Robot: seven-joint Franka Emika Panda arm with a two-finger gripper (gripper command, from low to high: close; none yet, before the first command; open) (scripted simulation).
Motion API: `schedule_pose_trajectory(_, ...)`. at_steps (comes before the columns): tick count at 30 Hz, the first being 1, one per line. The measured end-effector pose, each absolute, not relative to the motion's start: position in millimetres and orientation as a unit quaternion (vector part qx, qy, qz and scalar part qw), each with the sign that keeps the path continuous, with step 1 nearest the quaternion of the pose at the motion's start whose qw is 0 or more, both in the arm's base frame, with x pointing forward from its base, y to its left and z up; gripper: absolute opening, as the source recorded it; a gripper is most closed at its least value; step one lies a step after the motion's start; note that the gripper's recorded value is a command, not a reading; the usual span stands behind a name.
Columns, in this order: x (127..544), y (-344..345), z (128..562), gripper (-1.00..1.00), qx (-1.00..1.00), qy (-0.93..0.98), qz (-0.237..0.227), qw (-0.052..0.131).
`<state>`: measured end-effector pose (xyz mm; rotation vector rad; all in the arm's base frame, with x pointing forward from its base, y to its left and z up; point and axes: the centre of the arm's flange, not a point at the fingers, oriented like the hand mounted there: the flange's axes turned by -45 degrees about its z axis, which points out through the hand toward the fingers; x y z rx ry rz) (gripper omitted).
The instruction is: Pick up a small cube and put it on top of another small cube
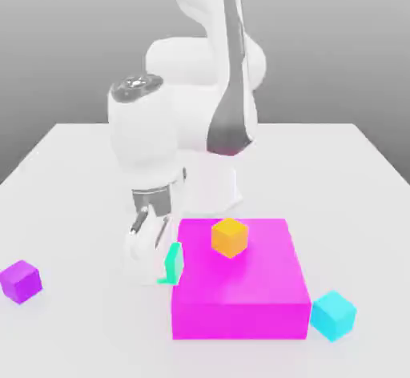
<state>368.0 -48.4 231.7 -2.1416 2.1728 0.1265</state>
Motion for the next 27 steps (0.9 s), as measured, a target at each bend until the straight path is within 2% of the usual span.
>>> schedule_pose_trajectory(4,356.6,-18.4,259.3,-1.00,-0.775,0.628,0.045,0.060)
schedule_pose_trajectory(8,340.6,7.8,284.5,-1.00,-0.841,0.536,0.037,0.061)
schedule_pose_trajectory(12,321.1,27.8,304.5,-1.00,-0.895,0.442,0.021,0.046)
schedule_pose_trajectory(16,299.7,41.2,317.6,-1.00,-0.936,0.352,0.004,0.012)
schedule_pose_trajectory(18,297.3,42.9,306.7,-1.00,-0.942,0.336,0.001,0.004)
schedule_pose_trajectory(23,295.9,43.4,260.8,-1.00,-0.944,0.330,0.000,0.001)
schedule_pose_trajectory(24,295.2,43.4,255.4,1.00,-0.944,0.330,0.000,0.001)
schedule_pose_trajectory(27,295.2,43.4,255.4,1.00,-0.944,0.330,0.000,0.001)
